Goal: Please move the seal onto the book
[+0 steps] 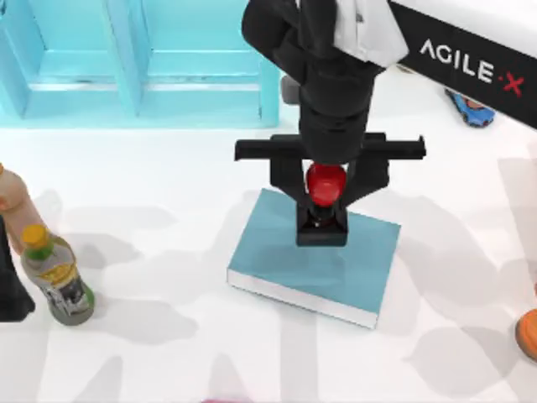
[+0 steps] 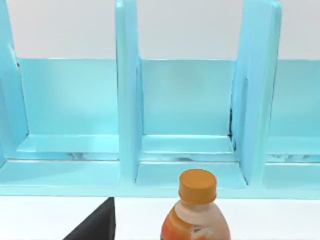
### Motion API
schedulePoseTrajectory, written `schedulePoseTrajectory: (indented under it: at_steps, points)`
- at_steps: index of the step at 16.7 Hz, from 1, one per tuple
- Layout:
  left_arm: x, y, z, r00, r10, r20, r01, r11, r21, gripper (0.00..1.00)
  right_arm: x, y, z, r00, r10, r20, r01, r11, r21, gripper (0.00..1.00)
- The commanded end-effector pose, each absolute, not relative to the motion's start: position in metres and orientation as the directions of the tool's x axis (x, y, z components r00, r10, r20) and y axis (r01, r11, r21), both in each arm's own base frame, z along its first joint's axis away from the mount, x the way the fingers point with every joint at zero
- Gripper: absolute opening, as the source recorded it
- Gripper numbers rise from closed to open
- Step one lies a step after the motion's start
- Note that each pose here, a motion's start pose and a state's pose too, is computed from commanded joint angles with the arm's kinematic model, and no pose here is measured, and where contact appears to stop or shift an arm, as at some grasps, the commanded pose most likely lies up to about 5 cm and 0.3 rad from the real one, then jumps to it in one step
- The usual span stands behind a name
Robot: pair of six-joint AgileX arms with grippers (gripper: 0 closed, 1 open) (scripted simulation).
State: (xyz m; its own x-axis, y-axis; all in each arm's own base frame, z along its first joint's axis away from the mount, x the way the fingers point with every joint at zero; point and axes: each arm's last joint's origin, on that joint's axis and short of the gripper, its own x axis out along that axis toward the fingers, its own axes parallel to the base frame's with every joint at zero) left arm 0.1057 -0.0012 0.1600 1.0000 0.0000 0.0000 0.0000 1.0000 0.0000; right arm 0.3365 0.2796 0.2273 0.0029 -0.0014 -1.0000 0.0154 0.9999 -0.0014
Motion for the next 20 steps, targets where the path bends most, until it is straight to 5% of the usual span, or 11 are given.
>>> schedulePoseTrajectory:
  at_steps: [8, 20]
  points:
    - [0.1057, -0.0012, 0.1600, 1.000, 0.000, 0.000, 0.000, 1.000, 0.000, 1.00, 0.3365, 0.2796, 0.2273, 0.003, -0.001, -1.000, 0.015, 1.000, -0.001, 0.98]
    - [0.1057, -0.0012, 0.1600, 1.000, 0.000, 0.000, 0.000, 1.000, 0.000, 1.00, 0.3369, 0.2798, 0.2357, 0.003, -0.001, -1.000, 0.015, 1.000, -0.001, 1.00]
